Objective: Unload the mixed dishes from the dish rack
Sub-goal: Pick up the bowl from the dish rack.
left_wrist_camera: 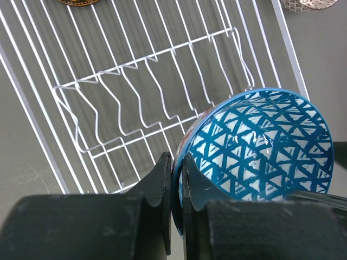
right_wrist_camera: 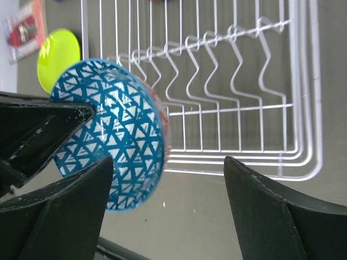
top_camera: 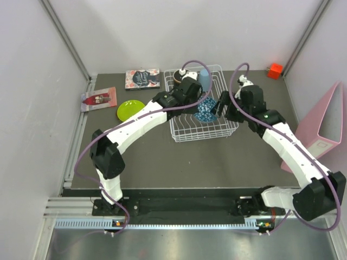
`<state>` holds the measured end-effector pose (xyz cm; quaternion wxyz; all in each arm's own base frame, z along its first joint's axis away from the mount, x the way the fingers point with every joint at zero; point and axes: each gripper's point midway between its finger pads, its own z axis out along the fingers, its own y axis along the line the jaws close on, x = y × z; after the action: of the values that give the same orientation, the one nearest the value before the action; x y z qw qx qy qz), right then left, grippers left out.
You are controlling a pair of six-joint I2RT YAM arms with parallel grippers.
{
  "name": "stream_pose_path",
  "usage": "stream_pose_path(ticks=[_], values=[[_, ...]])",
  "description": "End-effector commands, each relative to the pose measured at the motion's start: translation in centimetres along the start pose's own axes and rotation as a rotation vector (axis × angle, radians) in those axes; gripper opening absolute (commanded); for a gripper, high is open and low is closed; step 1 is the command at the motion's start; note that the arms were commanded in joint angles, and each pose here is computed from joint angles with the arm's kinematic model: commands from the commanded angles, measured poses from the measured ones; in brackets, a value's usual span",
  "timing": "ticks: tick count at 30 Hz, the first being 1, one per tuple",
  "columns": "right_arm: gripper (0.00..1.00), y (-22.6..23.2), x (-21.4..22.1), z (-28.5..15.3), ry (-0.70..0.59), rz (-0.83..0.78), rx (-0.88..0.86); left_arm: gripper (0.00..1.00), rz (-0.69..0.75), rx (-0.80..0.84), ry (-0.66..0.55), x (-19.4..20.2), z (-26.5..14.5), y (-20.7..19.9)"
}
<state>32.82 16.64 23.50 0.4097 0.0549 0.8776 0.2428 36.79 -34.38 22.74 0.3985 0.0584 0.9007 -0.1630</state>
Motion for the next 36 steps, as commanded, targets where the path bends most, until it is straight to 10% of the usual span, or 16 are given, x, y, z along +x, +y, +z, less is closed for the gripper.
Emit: stream_pose_path(ticks=[1,4,12,18,23,24,36], values=[[0.8,2.4,-0.8,0.9,-0.009,-0.065,-0.049,0.0,-0.032,0.087,-0.098,-3.0,-1.8,-2.5],[0.73,2.0,-0.9,1.4,-0.015,-0.073,-0.026,0.0,-0.031,0.102,-0.097,-2.9,-2.1,-3.0],[0.0,0.8,-1.5,1.6,-0.093,-0.039,0.017,0.0,-0.032,0.12,-0.085,-2.4,-2.4,-3.5],[0.0,0.8,-1.9,1.1,-0.133,-0.022,0.012,0.0,-0.034,0.137,-0.088,-2.2,-2.8,-3.7],[0.0,1.0,-3.9,-1.0,-0.224,0.006,0.022,0.93,-0.053,0.117,-0.14,-3.5,-3.6,-3.2],[0.0,0.6,-4.4,-1.4,-0.247,0.016,0.051,0.99,-0.065,0.103,-0.164,-4.0,-4.1,-2.7],[0.0,-10.5,-15.4,-2.0,-0.481,0.434,0.263,0.99,-0.396,-0.052,-0.332,-4.9,-8.5,7.8]])
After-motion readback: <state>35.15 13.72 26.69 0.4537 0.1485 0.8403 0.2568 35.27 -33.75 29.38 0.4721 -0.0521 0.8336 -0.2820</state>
